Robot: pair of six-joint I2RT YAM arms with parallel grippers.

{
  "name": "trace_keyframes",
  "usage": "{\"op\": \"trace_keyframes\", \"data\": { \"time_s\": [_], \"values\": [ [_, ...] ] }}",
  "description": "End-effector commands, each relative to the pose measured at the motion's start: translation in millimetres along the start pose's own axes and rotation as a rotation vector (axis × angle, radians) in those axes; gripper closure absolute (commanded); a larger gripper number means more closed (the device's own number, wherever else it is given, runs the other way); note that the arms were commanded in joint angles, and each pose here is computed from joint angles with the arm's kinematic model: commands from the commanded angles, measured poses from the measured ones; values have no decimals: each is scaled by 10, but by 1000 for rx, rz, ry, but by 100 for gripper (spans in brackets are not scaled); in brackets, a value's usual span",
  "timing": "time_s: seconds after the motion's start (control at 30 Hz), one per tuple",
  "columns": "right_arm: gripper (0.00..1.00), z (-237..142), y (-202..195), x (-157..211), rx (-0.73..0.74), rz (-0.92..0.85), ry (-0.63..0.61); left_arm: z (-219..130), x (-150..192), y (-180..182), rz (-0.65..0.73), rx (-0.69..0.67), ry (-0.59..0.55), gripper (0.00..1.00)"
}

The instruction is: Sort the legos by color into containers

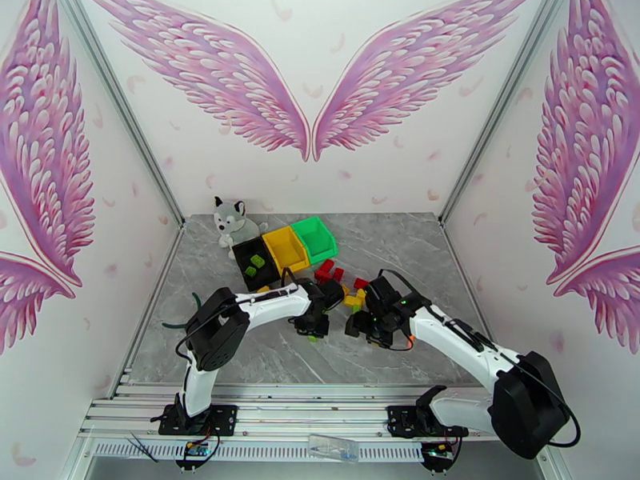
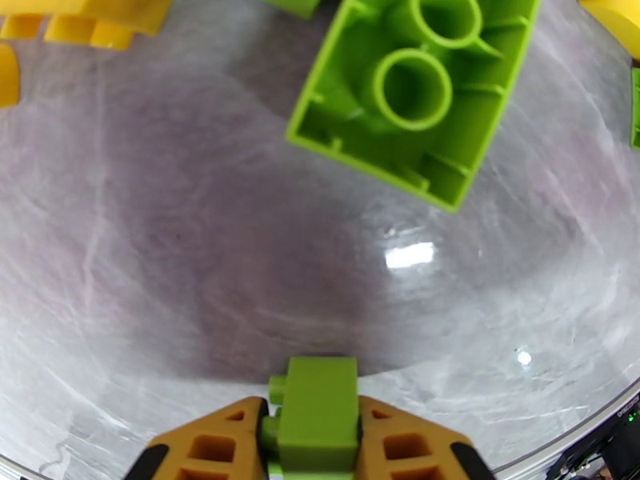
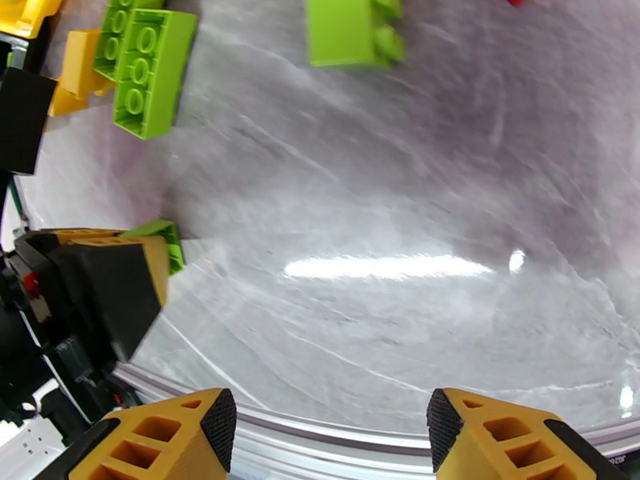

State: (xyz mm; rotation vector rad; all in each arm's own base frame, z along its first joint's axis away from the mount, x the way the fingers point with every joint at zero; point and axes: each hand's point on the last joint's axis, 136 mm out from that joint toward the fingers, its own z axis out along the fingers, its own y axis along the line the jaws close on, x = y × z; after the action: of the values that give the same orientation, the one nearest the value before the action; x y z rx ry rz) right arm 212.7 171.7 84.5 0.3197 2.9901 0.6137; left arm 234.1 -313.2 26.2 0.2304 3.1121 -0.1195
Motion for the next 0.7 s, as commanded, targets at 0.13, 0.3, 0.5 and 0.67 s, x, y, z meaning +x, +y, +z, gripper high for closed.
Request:
{"op": "trace_keyframes", "data": {
  "time_s": [0.13, 0.3, 0.5, 0.67],
  "values": [
    [32, 21, 608, -276, -124, -103, 14, -567, -351, 375, -104, 58, -119, 76],
    [32, 90, 1050, -395, -161, -182, 46, -847, -685, 931, -204, 34, -194, 75],
    [32, 92, 1364, -579, -169, -235, 48, -1090, -1153, 1680, -317, -23, -265, 74],
    [32, 72, 1392, -676, -134, -265, 46, -1156, -1572, 2134, -397, -54, -304, 72]
  ]
}}
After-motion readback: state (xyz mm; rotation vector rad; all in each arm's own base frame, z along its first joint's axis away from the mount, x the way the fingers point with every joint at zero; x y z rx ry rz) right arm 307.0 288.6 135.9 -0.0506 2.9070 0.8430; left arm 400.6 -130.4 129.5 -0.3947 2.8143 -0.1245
